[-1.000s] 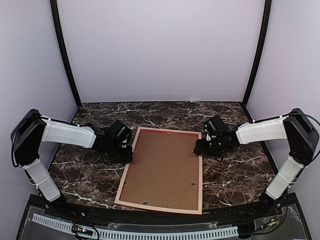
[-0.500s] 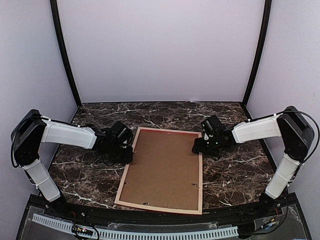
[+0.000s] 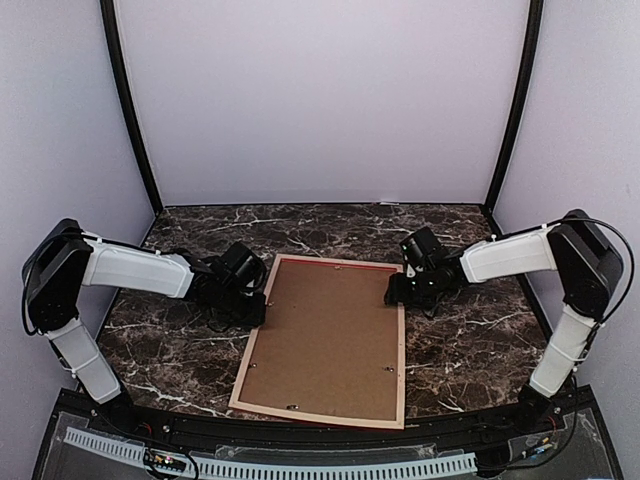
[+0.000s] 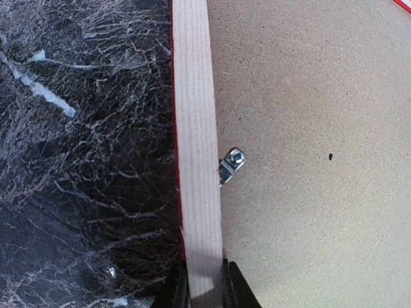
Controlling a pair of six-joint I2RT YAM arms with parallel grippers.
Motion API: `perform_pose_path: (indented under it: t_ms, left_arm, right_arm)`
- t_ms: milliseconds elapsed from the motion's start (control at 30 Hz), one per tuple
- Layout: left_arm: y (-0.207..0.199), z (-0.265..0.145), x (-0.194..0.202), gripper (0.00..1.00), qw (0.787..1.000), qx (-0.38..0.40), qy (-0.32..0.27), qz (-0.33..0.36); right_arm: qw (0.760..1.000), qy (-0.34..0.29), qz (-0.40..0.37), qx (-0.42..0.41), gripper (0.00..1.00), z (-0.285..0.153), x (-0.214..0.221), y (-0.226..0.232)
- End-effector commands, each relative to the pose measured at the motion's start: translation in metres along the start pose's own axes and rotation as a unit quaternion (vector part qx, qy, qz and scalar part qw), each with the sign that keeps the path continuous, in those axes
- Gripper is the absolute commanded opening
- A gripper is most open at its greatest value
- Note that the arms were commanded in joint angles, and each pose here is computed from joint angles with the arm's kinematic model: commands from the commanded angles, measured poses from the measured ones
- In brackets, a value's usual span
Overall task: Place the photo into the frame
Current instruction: Press the fastener onto the backboard.
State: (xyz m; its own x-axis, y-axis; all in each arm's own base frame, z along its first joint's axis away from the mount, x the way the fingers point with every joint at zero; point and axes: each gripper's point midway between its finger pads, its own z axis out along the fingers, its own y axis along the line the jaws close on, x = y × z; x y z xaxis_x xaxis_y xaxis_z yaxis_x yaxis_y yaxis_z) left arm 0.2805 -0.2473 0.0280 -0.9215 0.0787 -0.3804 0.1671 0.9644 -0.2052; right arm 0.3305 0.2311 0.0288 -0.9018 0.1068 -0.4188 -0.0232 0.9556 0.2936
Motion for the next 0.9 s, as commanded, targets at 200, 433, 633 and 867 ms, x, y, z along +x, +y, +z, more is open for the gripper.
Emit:
perform_pose_path:
  t_ms: [200, 433, 633, 867]
  left_arm:
    - [0.014, 0.0, 0.034, 0.02, 0.997, -0.032, 0.067, 0.012]
    - [0.015, -0.001, 0.033, 0.02, 0.997, -0.035, 0.068, 0.011]
    - [0.014, -0.001, 0.032, 0.01, 0.997, -0.036, 0.069, 0.015]
    - [0.014, -0.001, 0.031, 0.0, 0.997, -0.036, 0.069, 0.016]
  right_arm:
    - [0.996, 0.041, -0.079, 0.029, 0.6, 0.003, 0.009, 0.0]
    - [0.989, 0.065, -0.127, 0.039, 0.56, -0.002, 0.013, -0.003]
    - [0.983, 0.084, -0.16, 0.036, 0.51, -0.002, 0.015, -0.005]
    - [0.981, 0.095, -0.168, 0.027, 0.45, 0.003, 0.017, -0.007]
